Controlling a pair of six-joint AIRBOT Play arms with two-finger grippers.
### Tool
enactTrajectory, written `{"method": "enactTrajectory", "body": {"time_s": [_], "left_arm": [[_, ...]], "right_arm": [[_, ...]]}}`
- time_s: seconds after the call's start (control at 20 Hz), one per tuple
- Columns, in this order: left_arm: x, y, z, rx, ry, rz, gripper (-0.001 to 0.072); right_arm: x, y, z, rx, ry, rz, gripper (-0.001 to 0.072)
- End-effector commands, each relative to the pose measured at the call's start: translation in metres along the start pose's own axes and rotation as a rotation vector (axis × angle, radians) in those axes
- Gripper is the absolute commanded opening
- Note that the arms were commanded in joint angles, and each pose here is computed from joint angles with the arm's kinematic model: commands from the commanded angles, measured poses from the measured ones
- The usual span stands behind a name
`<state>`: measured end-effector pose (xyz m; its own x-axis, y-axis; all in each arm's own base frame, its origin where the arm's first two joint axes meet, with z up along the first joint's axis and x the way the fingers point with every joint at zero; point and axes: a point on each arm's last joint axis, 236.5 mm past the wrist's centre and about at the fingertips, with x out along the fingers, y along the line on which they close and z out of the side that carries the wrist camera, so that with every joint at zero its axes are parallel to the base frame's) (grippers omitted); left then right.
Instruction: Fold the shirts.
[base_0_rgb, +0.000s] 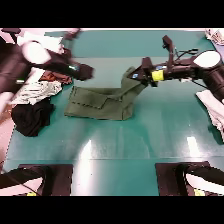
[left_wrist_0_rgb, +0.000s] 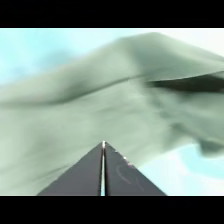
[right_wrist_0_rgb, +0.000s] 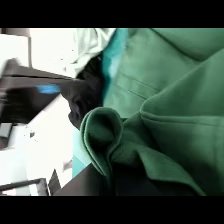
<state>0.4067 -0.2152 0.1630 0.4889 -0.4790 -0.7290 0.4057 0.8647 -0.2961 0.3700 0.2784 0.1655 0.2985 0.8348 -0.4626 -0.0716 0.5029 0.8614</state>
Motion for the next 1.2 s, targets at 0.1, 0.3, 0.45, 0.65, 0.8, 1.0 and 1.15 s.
{"method": "enactTrajectory", "body": {"time_s": [0.1,0.3,0.45,0.65,0.8,1.0,1.15], "left_arm": [[-0.107,0.075,-0.014,-0.094,-0.044,0.264,0.0028],[-0.119,0.078,-0.038,-0.104,0.040,0.294,0.0028],[-0.120,0.077,-0.051,-0.112,0.096,0.294,0.0028],[-0.120,0.077,-0.055,-0.114,0.112,0.294,0.0028],[-0.121,0.077,-0.059,-0.117,0.129,0.294,0.0028],[-0.121,0.079,-0.056,-0.106,0.119,0.301,0.0028],[-0.121,0.083,-0.050,-0.099,0.093,0.320,0.0028]], "right_arm": [[0.090,0.025,-0.021,0.034,-0.056,0.046,0.0020],[0.185,0.042,-0.049,0.083,-0.089,0.097,0.0021],[0.256,0.070,-0.074,0.049,-0.096,0.150,0.0025],[0.344,0.071,-0.082,0.070,-0.108,0.207,0.0494],[0.367,0.062,-0.055,0.170,-0.199,0.252,0.0509],[0.335,0.058,-0.038,0.011,-0.166,0.181,0.0524],[0.267,0.038,-0.002,-0.285,-0.064,-0.001,0.0524]]}}
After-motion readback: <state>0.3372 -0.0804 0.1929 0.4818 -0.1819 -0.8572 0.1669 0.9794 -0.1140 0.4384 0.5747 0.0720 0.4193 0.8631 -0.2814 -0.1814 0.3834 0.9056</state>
